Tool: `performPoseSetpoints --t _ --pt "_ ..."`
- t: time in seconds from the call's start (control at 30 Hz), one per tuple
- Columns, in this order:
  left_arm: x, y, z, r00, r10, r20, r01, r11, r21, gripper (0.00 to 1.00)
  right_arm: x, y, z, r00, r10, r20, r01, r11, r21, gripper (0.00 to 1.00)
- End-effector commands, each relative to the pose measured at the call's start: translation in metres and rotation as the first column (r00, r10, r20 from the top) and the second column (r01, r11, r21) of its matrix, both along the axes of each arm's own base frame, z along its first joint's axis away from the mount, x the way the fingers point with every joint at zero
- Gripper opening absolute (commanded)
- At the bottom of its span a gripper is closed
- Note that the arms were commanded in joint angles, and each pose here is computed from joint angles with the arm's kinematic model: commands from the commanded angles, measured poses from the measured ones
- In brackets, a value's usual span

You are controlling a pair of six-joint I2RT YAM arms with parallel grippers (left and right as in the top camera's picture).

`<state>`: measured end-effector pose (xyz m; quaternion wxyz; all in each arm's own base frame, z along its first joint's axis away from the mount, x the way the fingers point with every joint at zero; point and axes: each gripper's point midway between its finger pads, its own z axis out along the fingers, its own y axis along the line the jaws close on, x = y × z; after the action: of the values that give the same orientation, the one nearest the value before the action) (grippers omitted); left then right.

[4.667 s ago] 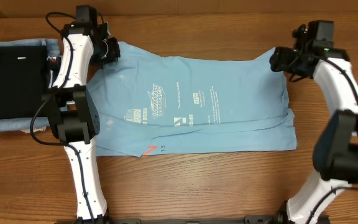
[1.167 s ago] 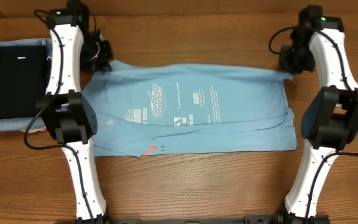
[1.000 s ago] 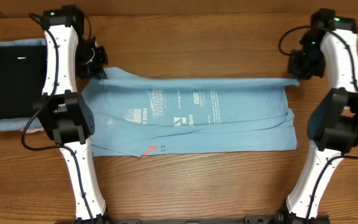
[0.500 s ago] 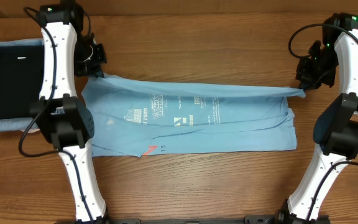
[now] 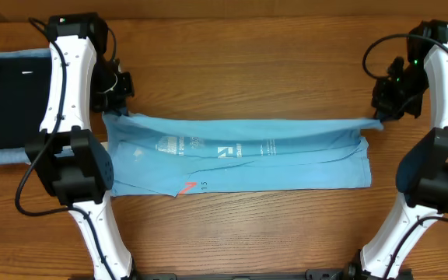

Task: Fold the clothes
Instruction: 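Fold the top edge down toward the bottom with both grippers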

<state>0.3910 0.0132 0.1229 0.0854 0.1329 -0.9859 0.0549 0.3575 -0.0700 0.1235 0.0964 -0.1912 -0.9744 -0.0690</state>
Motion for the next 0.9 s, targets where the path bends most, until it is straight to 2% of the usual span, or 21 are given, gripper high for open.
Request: performPoseSetpoints --t 0.0,0.23,0.43,0.53,0.67,0.87 --pt "-0.013 0.002 0.012 0.999 -0.028 0.018 0.028 0.999 0.02 0.04 -0.017 0.006 0.011 1.0 -0.003 0.006 0.003 1.0 0.007 0.04" --pt "-0.043 0.0 -0.003 0.998 -0.028 -0.051 0.028 1.0 0.012 0.04 -0.044 0.011 -0.013 0.998 -0.001 -0.061 0.002 1.0 0.016 0.04" --pt "-0.076 -0.003 -0.018 0.997 -0.027 -0.077 0.027 1.0 0.009 0.04 -0.05 0.013 -0.025 0.997 -0.001 -0.072 0.002 1.0 0.018 0.04" --pt "-0.085 -0.004 -0.025 0.997 -0.027 -0.071 0.028 1.0 0.01 0.04 -0.049 0.011 -0.027 0.998 0.0 -0.071 0.0 1.0 0.006 0.04" --pt "-0.097 -0.007 -0.035 0.994 -0.034 -0.099 0.035 0.999 0.006 0.04 -0.056 -0.002 -0.03 0.994 -0.038 -0.107 0.029 0.996 -0.078 0.04" --pt "-0.11 -0.005 -0.046 0.989 -0.038 -0.144 0.041 0.999 0.019 0.04 -0.067 -0.002 -0.039 0.988 -0.033 -0.149 0.02 0.996 -0.087 0.04"
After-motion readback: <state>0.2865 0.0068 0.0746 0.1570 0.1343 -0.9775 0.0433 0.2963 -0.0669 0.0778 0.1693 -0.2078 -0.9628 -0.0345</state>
